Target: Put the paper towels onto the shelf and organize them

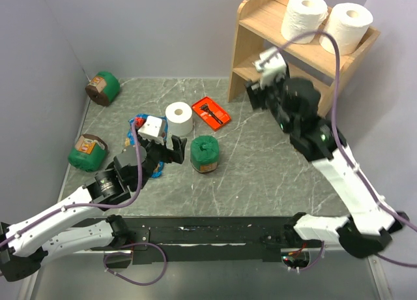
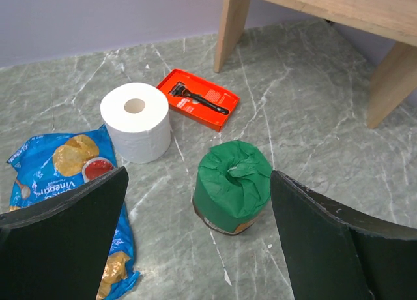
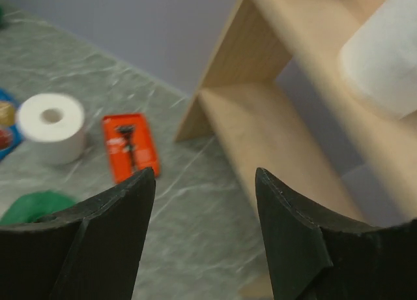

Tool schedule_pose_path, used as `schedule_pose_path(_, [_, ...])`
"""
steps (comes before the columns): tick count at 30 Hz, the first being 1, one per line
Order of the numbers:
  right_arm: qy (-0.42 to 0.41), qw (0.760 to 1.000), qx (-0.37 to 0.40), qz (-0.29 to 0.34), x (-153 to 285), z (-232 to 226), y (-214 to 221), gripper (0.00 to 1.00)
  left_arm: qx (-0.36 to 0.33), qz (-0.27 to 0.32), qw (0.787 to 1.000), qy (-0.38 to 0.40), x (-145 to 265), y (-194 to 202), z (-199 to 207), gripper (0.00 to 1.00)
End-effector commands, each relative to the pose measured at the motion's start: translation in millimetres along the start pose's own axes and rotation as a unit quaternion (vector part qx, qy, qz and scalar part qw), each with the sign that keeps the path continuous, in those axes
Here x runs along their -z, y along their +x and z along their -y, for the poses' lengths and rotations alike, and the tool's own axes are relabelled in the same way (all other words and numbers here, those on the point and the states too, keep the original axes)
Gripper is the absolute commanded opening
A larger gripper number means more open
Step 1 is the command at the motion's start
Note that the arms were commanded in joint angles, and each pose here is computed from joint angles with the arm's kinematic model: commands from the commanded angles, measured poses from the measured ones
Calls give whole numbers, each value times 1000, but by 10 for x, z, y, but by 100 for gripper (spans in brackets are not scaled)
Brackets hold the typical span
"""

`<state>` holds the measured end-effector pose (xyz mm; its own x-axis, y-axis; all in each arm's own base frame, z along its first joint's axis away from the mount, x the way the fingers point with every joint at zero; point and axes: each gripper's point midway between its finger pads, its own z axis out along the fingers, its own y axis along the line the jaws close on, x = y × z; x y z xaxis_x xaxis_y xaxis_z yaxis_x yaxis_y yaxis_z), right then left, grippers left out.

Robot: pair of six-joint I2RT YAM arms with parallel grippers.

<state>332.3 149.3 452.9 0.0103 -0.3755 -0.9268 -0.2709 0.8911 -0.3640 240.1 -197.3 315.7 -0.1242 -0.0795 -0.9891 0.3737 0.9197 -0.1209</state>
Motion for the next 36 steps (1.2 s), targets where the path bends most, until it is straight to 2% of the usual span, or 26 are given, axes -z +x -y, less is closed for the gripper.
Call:
schedule_pose_path(1, [-48,973,-218,-49,113,-545,601,68,16,25,999,-19,30,-148,-70,96])
schedule_pose_path(3, [-61,960,-259,-87,79,-766,843,67,17,34,999,-20,55,-186,-96,96])
schedule_pose_path(5, [-79,951,-259,-151,9,-1060,1175,66,19,37,999,-28,74,-207,-132,96])
schedule_pose_path(7, [-97,944,-260,-181,-38,-1266,1258,64,23,44,998,-43,103,-239,-201,96])
schedule_pose_path(9, [-126,942,-227,-215,-103,-1587,1389,64,29,52,997,-53,142,-282,-256,96])
schedule_pose_path(13, [-162,943,-181,-228,-211,-2047,1358,64,42,71,994,-76,218,-345,-383,96])
schedule_pose_path(17, [-176,940,-132,-260,-309,-2448,1553,65,57,90,990,-87,299,-414,-472,96])
schedule_pose_path(21, [-172,944,-85,-268,-378,-2636,1648,67,63,99,989,-94,334,-444,-518,96])
schedule_pose_path(25, [-179,942,-75,-272,-441,-2757,1665,68,64,98,989,-91,332,-444,-506,96])
schedule_pose_path(36, [-156,929,-31,-333,-455,-2955,2169,68,61,93,991,-80,310,-440,-455,97])
